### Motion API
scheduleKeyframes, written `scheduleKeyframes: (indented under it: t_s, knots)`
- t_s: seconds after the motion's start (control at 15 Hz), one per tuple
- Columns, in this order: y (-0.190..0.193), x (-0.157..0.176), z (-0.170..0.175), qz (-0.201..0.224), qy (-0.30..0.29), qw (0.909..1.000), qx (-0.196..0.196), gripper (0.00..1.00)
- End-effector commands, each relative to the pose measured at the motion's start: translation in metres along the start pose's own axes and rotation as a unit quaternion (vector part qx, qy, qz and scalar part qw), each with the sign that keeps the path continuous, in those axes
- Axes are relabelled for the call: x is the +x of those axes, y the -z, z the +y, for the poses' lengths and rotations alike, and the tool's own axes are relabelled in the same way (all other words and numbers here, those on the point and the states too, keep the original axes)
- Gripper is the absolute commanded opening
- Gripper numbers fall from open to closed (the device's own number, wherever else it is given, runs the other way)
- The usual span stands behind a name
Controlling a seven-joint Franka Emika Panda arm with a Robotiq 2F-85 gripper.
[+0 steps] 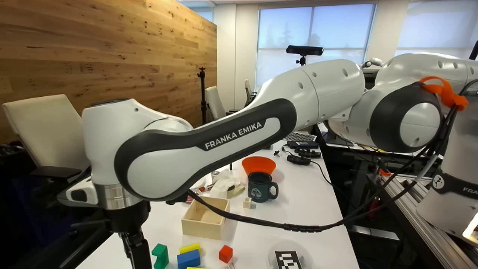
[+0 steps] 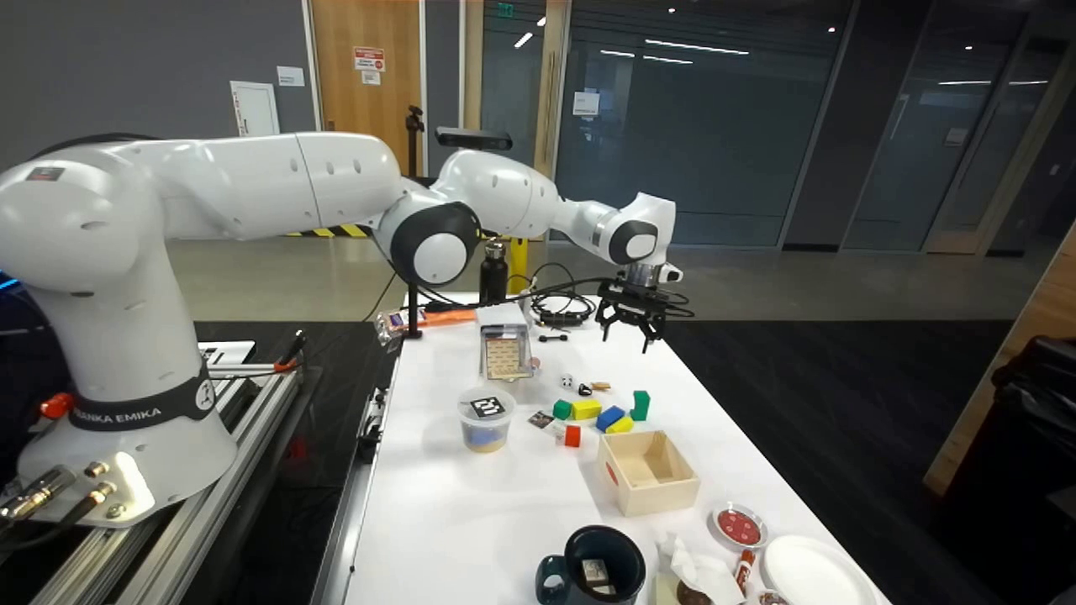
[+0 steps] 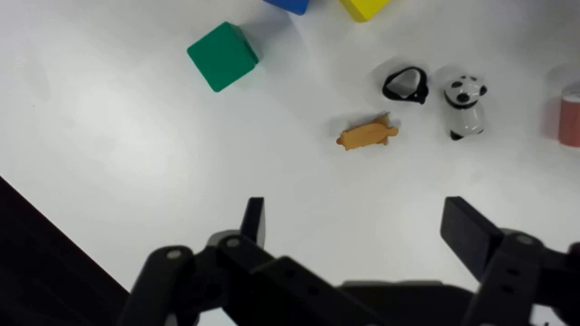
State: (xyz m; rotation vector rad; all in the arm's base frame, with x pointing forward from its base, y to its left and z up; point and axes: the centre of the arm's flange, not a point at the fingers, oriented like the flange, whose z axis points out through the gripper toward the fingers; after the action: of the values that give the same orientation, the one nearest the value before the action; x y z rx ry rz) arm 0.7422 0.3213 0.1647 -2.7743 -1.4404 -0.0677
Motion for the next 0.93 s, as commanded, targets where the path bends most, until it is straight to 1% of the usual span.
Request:
scheduleKeyframes:
  t_s: [0.0, 0.07, 0.13, 0.33, 0.47, 0.67, 0.87]
  knots:
    - [-0.002, 0.003, 0.036, 0.013, -0.098, 0.9951, -0.005, 1.0]
    - [-0.002, -0.005, 0.046, 0.01, -0.124, 0.9923, -0.002, 1.0]
    - [-0.003, -0.017, 0.056, -0.001, -0.136, 0.9907, 0.008, 1.0]
    - [0.001, -0.061, 0.081, -0.005, -0.147, 0.9887, 0.03, 1.0]
    - [0.004, -0.079, 0.087, -0.009, -0.148, 0.9883, 0.037, 1.0]
    - [-0.004, -0.079, 0.083, -0.018, -0.135, 0.9894, 0.051, 1.0]
    - [-0.012, -0.069, 0.063, -0.032, -0.126, 0.9893, 0.067, 1.0]
